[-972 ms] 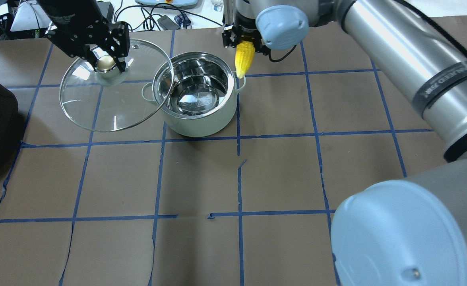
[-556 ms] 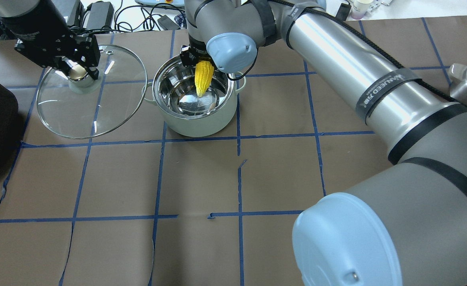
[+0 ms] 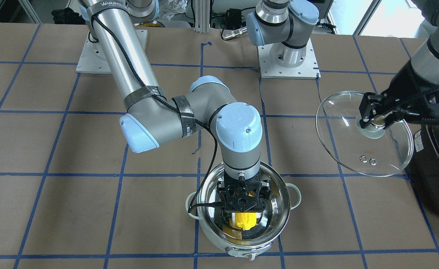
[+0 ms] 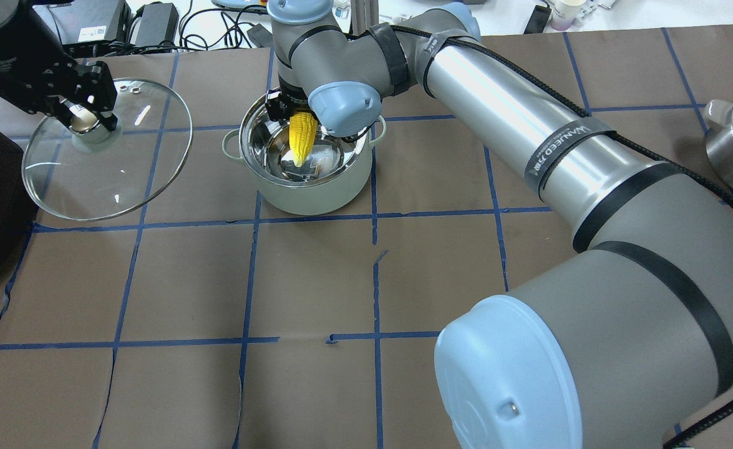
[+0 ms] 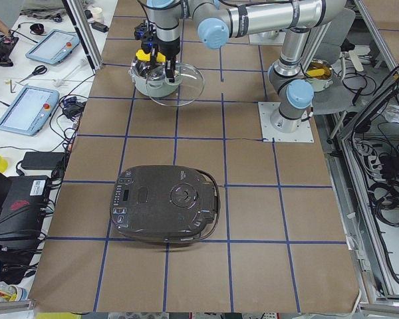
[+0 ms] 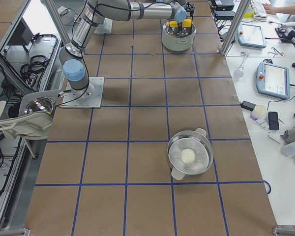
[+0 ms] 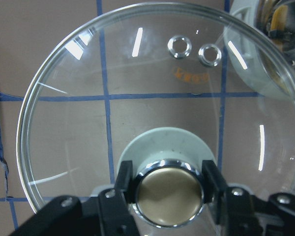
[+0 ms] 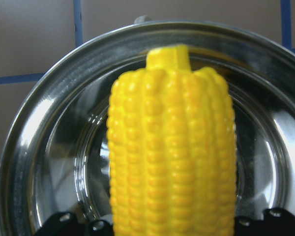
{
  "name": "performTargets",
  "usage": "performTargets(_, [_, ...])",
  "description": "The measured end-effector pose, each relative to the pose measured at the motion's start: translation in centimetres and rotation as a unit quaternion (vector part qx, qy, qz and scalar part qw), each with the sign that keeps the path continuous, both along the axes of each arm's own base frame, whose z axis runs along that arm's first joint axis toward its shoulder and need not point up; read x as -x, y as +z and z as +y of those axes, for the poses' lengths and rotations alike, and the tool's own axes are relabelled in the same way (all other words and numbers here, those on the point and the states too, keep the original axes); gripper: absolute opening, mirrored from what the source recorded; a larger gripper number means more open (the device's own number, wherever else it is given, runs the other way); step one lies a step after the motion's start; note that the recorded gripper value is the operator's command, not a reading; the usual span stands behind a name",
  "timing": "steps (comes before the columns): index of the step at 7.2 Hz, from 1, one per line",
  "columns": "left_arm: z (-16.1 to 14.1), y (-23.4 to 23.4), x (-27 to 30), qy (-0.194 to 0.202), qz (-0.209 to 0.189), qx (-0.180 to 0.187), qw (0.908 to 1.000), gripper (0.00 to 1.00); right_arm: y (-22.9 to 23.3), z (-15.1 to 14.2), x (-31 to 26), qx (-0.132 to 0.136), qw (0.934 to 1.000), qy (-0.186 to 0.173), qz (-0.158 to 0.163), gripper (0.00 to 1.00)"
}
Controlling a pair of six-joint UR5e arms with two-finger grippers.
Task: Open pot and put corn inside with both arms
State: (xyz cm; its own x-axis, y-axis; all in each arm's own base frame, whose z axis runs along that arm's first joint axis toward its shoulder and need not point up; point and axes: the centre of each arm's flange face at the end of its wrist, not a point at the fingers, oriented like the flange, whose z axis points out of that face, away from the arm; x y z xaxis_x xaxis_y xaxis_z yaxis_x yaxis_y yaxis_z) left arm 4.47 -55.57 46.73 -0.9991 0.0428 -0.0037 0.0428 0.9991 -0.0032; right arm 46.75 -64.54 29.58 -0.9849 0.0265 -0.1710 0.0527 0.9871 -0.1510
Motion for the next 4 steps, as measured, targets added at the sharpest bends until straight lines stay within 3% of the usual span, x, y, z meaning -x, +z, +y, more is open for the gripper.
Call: performTargets(4, [-3.7, -12.8, -4.2, -0.015, -0.001, -0.004, 0.9999, 0.0, 3.6, 0.6, 0.3, 0.022, 0.9997, 0.007, -0.01, 1.0])
